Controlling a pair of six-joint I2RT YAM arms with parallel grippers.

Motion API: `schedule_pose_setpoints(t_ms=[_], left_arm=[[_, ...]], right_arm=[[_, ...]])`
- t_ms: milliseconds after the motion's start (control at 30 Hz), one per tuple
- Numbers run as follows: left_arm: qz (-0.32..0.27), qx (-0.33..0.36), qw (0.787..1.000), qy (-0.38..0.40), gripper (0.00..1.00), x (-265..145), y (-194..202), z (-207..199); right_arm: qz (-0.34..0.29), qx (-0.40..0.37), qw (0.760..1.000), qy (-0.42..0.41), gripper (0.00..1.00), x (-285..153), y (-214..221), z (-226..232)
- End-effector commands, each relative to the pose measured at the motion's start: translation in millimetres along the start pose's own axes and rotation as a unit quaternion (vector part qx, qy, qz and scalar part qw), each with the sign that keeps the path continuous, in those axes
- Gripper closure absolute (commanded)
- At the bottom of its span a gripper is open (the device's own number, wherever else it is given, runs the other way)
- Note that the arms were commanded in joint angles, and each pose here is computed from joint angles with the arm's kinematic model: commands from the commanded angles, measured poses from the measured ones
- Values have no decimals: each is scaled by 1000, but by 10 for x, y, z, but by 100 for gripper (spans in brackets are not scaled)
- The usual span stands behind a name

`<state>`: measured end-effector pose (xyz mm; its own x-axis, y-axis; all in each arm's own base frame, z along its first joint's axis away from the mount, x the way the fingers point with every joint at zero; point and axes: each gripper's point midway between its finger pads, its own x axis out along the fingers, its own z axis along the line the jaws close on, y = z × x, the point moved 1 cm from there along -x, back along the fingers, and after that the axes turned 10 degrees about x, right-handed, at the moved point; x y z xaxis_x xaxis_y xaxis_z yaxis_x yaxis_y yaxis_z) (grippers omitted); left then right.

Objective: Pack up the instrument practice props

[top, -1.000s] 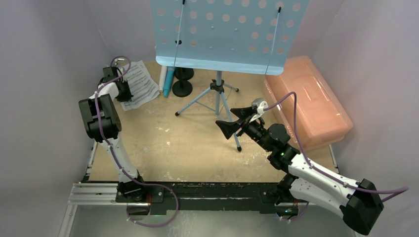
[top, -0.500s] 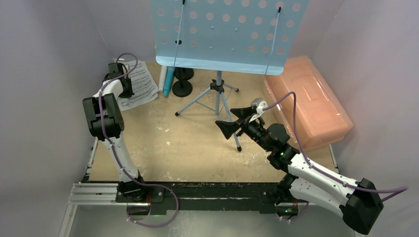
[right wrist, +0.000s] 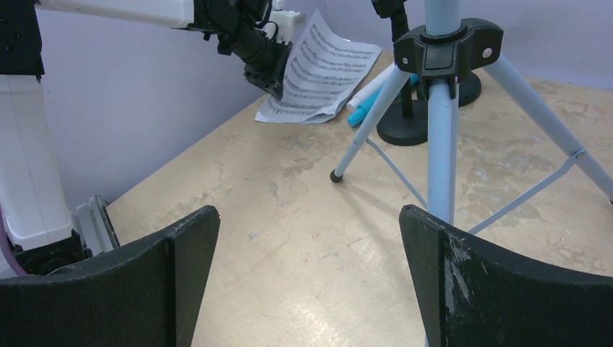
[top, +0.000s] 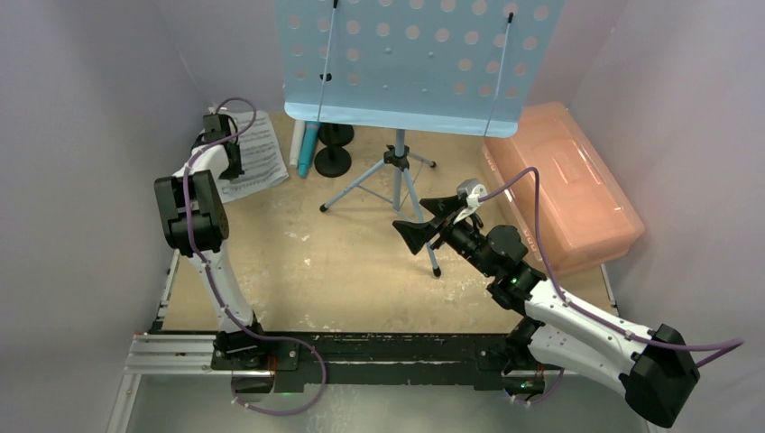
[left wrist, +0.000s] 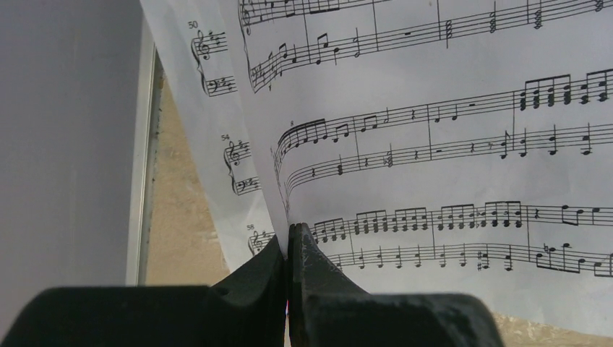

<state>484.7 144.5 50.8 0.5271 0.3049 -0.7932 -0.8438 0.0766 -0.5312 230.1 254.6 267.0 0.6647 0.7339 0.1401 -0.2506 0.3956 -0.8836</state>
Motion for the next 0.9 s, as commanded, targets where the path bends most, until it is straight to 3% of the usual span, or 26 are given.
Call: schedule_pose_setpoints(t_ms=[0,100,467,667,867], left_arm=[[-21,2,999,-38,99,-169,-160,214],[-18,2,999,-45,98,-163,-143,235],[-46,-23,997,-61,71,-370,-287,329],[-53,-43,992,-101,63,-524,-286,471],[-95,-81,989,-82,53,-782,-424,446]], right_arm=[[-22,0,1000,-9,2,13,-111,63],[-21,0,1000,-8,2,12,-110,58],[-17,-6,1000,1,2,32,-114,32],[-14,-10,1000,8,2,39,-129,19],[-17,-12,1000,16,2,22,-150,-2]])
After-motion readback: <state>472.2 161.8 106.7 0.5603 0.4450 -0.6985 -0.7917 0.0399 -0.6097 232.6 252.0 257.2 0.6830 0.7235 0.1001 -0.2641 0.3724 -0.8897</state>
